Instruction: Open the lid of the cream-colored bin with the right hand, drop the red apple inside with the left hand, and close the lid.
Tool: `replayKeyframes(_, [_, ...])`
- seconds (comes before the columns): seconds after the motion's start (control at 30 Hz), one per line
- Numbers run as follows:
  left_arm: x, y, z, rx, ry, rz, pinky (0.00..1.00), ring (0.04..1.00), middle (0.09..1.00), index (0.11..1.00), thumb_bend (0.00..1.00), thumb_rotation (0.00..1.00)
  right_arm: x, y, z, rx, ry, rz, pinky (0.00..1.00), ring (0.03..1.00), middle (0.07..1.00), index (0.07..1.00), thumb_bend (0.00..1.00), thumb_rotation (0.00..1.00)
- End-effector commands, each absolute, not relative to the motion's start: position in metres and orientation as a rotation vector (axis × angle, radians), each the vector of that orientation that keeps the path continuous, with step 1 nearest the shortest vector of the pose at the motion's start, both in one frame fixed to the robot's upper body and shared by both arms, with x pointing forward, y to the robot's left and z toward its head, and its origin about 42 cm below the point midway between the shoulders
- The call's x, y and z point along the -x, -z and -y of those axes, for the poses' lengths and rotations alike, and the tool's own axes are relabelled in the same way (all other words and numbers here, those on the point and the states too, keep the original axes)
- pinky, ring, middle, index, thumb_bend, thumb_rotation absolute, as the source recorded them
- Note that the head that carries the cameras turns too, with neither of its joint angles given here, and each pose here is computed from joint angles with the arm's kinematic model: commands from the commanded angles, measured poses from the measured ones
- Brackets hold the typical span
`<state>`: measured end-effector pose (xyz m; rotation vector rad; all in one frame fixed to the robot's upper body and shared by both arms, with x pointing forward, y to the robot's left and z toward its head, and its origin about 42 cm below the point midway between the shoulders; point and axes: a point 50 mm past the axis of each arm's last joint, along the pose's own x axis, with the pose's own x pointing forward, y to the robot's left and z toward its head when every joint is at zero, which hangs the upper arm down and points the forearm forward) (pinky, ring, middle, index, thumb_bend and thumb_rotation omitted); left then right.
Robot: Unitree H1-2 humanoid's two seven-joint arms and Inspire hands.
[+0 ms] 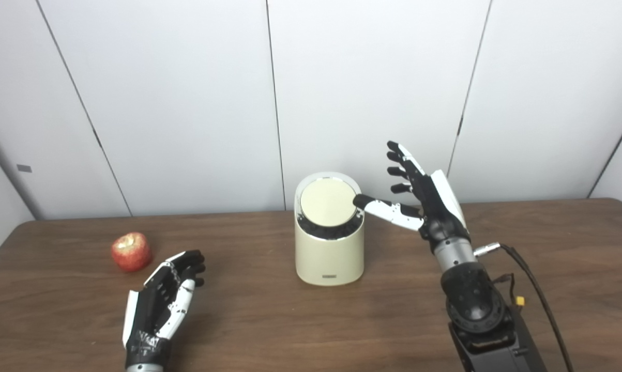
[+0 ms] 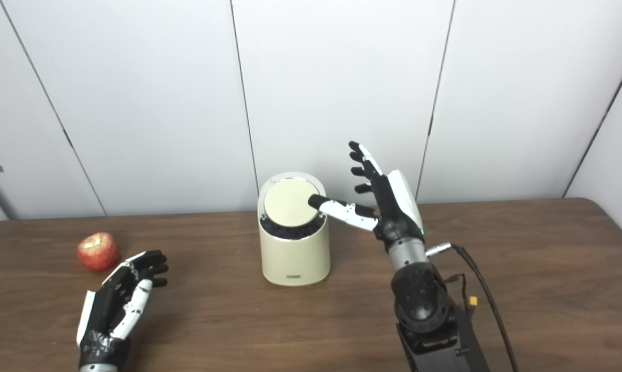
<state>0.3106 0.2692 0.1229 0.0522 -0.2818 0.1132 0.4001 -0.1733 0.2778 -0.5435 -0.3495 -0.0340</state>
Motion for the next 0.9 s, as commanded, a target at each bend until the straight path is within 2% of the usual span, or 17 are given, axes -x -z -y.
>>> replayKeyframes(0.0, [-0.304, -0.118, -0.266, -0.054, -0.108, 0.278, 0.66, 0.726, 0.735, 0.723, 0.23, 0.44, -0.405, -0.305, 0.161, 0.549, 0.034, 0.438, 0.74, 0.877, 0.936, 0.948, 0.91, 0.58])
replayKeyframes(0.2, [-0.304, -0.118, -0.264, -0.07, -0.109, 0.275, 0.66, 0.726, 0.734, 0.721, 0.23, 0.46, -0.408, -0.308, 0.146, 0.583, 0.025, 0.442, 0.77, 0.894, 0.948, 0.947, 0.9, 0.56])
replayKeyframes(0.37, [-0.303, -0.118, -0.262, -0.061, -0.108, 0.276, 0.65, 0.717, 0.729, 0.718, 0.22, 0.45, -0.412, -0.308, 0.134, 0.597, 0.01, 0.459, 0.75, 0.881, 0.941, 0.939, 0.88, 0.51])
replayKeyframes(0.5, [-0.303, -0.118, -0.261, -0.062, -0.111, 0.274, 0.65, 0.719, 0.73, 0.719, 0.23, 0.43, -0.414, -0.307, 0.127, 0.631, 0.007, 0.44, 0.76, 0.881, 0.945, 0.955, 0.86, 0.49])
replayKeyframes(0.73, [-0.302, -0.119, -0.26, -0.062, -0.113, 0.276, 0.64, 0.713, 0.726, 0.714, 0.23, 0.45, -0.422, -0.302, 0.126, 0.662, 0.012, 0.391, 0.76, 0.879, 0.951, 0.955, 0.84, 0.46])
replayKeyframes(0.87, [-0.302, -0.12, -0.26, -0.063, -0.109, 0.273, 0.63, 0.713, 0.731, 0.722, 0.22, 0.42, -0.427, -0.297, 0.126, 0.673, 0.016, 0.356, 0.74, 0.875, 0.952, 0.959, 0.84, 0.44])
